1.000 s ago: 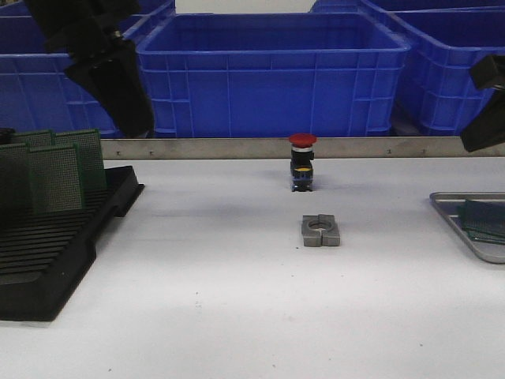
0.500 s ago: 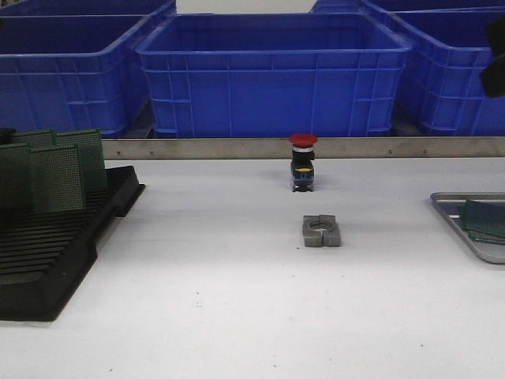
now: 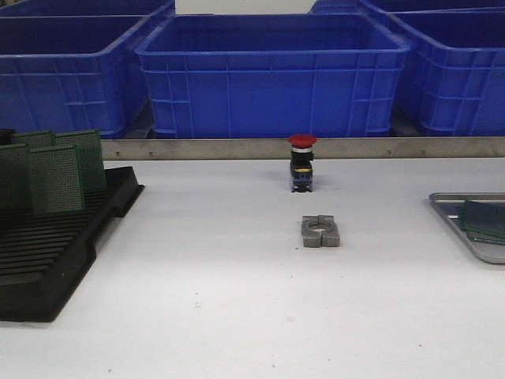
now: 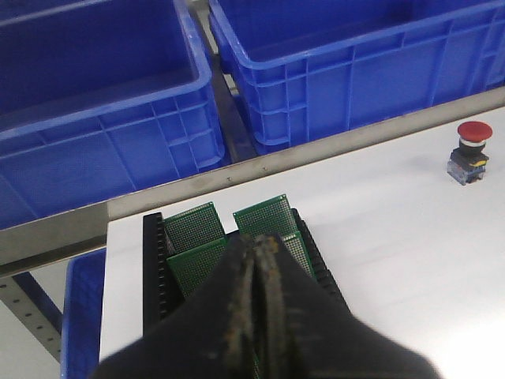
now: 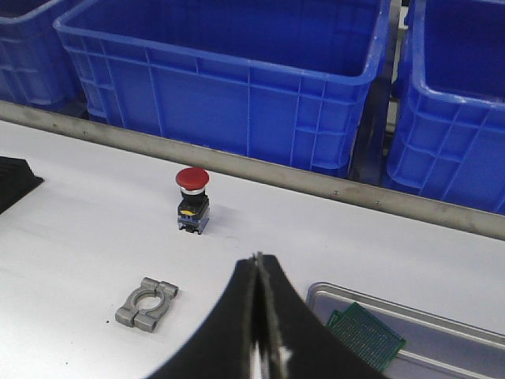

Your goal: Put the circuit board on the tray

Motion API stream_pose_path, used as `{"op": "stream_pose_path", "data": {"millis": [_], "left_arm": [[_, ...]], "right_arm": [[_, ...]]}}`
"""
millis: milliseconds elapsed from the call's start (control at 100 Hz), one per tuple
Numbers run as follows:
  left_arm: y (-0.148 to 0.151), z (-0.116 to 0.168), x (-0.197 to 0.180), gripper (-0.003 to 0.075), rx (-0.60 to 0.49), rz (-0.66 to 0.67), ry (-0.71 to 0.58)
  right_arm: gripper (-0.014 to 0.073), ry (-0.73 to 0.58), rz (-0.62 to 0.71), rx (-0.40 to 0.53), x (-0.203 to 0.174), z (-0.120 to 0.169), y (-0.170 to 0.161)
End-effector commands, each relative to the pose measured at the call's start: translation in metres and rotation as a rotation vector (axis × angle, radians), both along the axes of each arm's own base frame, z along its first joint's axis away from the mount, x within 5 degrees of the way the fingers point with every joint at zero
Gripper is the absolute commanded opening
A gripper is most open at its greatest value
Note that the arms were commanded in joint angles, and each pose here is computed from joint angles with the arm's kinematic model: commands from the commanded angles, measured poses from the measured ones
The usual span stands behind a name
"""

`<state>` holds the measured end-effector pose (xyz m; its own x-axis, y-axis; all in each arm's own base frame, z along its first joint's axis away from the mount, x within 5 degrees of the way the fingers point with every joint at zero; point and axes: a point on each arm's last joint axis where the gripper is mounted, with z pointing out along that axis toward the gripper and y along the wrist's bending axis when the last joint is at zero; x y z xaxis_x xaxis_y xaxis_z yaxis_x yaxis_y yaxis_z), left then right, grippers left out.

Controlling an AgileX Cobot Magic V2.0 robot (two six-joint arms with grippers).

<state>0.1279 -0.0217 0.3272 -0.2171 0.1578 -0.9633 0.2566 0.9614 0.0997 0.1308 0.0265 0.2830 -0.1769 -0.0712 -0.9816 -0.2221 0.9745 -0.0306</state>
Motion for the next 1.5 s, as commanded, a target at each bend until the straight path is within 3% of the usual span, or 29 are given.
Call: {"op": "stream_pose_path", "data": {"millis": [0,230,490,1320,1390,1470,1490], "left_arm": [[0.004,0.004,-0.019,-0.0020,-0.054,0.051,-0.125],[0.006,-0.025,-0.060,-0.0020,-0.063,0.056,-0.232],[0.009,-0.032,-0.087,-0.0020,-0.075,0.078,-0.393],[0.009,-0.035,-0.087,-0.0020,-0.075,0.077,-0.390],[0.010,-0.037,-0.086,-0.0020,-0.069,0.097,-0.401],[0.015,-0.046,-0.082,-0.0020,0.017,0.144,-0.421],[0.016,-0.048,-0.081,-0.0020,-0.017,0.157,-0.418]], "right_arm": [[-0.0059,-0.068,-0.010,-0.011,-0.010,0.006,-0.003],[-0.0059,-0.126,0.059,-0.016,-0.041,-0.011,-0.002],[-0.0059,-0.192,0.098,-0.005,-0.057,-0.009,-0.001],[-0.0059,-0.187,0.108,-0.005,-0.057,-0.010,0.000],[-0.0059,-0.187,0.108,-0.005,-0.057,-0.010,0.000],[-0.0059,-0.187,0.108,-0.005,-0.057,-0.010,0.000],[-0.0059,-0.187,0.108,-0.005,-0.057,-0.010,0.000]]}}
